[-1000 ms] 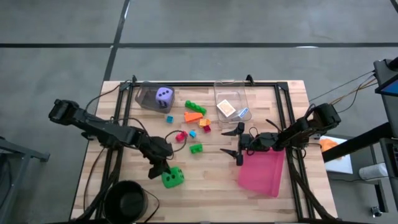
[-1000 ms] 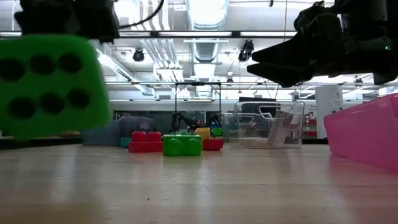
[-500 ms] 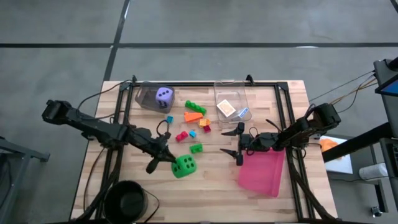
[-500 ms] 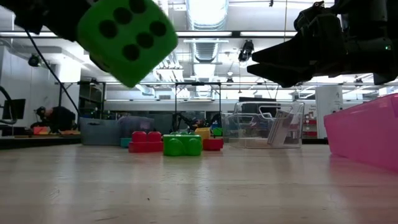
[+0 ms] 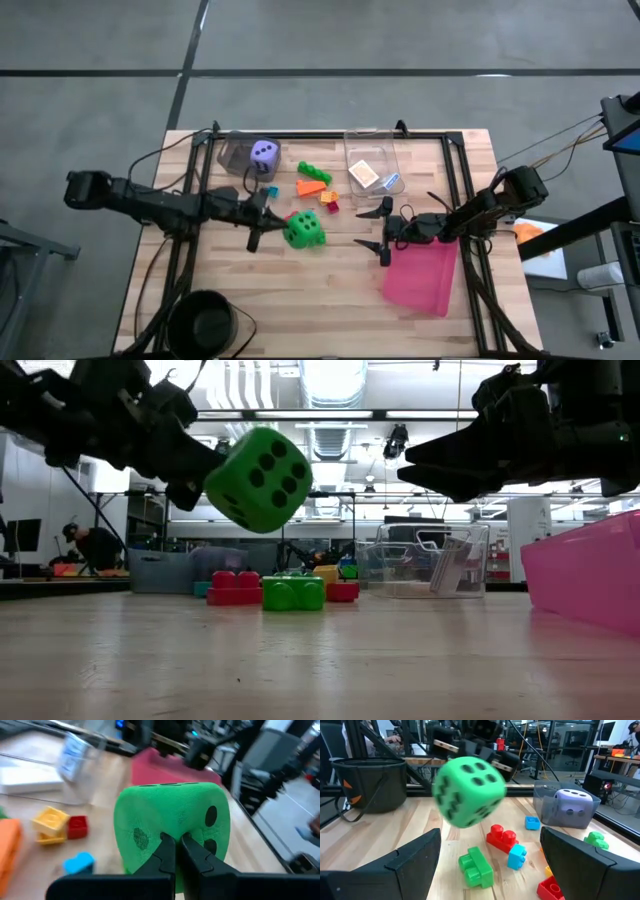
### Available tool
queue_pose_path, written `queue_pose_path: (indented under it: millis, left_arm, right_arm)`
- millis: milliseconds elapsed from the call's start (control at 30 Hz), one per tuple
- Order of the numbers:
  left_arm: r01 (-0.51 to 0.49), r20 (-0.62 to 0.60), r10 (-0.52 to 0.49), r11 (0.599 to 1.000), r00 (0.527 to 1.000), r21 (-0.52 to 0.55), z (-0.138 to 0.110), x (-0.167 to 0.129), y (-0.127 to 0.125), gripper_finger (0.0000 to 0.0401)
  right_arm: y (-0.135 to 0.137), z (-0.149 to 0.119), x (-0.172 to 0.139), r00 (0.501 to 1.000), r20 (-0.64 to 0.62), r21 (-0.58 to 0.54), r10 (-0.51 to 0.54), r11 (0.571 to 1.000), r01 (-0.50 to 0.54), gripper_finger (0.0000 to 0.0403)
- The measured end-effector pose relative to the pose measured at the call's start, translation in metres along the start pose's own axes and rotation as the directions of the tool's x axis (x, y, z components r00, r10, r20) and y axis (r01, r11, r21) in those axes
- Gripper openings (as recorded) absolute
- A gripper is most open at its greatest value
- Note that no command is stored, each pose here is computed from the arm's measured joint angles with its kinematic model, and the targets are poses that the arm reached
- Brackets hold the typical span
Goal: Pick & Place Toys
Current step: Put the green die into the black bin
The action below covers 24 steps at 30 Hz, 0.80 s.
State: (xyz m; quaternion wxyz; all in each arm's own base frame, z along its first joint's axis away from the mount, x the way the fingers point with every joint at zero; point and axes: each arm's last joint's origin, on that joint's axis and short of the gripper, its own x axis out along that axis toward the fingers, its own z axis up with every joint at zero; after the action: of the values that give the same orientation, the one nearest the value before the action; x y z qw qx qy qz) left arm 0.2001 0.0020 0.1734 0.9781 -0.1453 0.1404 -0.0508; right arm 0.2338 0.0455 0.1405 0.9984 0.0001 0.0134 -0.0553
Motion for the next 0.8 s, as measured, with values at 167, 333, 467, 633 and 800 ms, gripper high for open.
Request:
queue_pose_path:
  millis: [167,333,467,633,800]
  left_arm:
    - [-0.134,0.066,0.134,0.991,0.989,-0.015,0.005,-0.005,0.014,0.0000]
    - [-0.320,0.132,0.320,0.947,0.938,-0.023,0.010,-0.009,0.020,0.0000]
    - [-0.468,0.164,0.470,0.882,0.868,-0.051,0.011,-0.013,0.024,0.0000]
    - [-0.633,0.178,0.636,0.770,0.751,-0.080,0.012,-0.021,0.027,0.0000]
    - [-0.767,0.184,0.770,0.633,0.611,-0.101,0.012,-0.032,0.030,0.0000]
  right_arm:
    - [0.000,0.000,0.000,1.000,-0.003,-0.001,0.000,1.000,0.000,0.0340]
    - [0.000,-0.001,0.000,1.000,-0.009,-0.003,0.000,1.000,0.000,0.0340]
    - [0.000,-0.001,0.000,1.000,-0.010,-0.004,0.000,1.000,0.000,0.0340]
    - [0.000,-0.002,0.000,1.000,-0.017,-0.006,0.000,1.000,0.000,0.0340]
    - [0.000,-0.002,0.000,1.000,-0.017,-0.006,0.000,1.000,0.000,0.0340]
